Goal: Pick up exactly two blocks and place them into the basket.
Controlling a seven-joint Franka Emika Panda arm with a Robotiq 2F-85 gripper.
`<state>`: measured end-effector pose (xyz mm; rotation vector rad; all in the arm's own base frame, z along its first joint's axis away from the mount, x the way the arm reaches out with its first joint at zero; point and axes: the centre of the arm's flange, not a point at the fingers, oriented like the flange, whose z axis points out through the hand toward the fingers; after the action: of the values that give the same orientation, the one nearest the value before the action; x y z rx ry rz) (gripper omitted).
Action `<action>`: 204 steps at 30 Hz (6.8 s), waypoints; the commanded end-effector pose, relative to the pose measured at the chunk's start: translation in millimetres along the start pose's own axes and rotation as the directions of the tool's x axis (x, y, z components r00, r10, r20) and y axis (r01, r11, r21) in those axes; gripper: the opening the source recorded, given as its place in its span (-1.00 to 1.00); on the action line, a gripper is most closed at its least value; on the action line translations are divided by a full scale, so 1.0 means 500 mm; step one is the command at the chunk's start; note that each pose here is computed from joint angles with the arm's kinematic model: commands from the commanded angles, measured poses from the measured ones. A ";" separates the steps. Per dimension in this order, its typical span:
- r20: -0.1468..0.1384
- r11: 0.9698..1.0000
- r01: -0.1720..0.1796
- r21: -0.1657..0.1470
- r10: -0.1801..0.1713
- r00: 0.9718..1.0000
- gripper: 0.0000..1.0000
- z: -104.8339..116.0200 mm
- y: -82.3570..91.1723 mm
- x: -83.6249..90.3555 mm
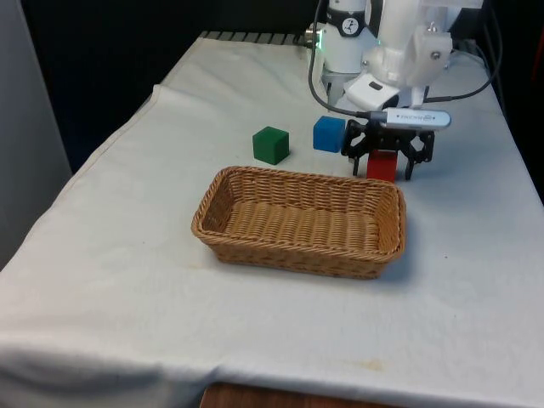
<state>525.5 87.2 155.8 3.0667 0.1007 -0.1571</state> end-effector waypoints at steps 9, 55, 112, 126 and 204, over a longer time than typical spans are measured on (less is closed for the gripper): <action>-0.010 1.000 -0.002 0.002 0.002 1.000 1.00 -0.011 0.000 -0.005; -0.027 0.999 0.017 0.032 -0.016 1.000 -0.99 -0.182 -0.010 0.001; -0.025 0.996 0.085 -0.001 -0.085 0.996 -0.99 -0.199 0.126 0.304; -0.034 0.993 0.110 -0.044 -0.112 0.993 -0.99 -0.124 0.187 0.339; -0.198 0.994 0.100 -0.051 -0.108 0.974 1.00 -0.216 0.237 0.108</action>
<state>600.1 -18.4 263.7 3.0376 0.2698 0.1378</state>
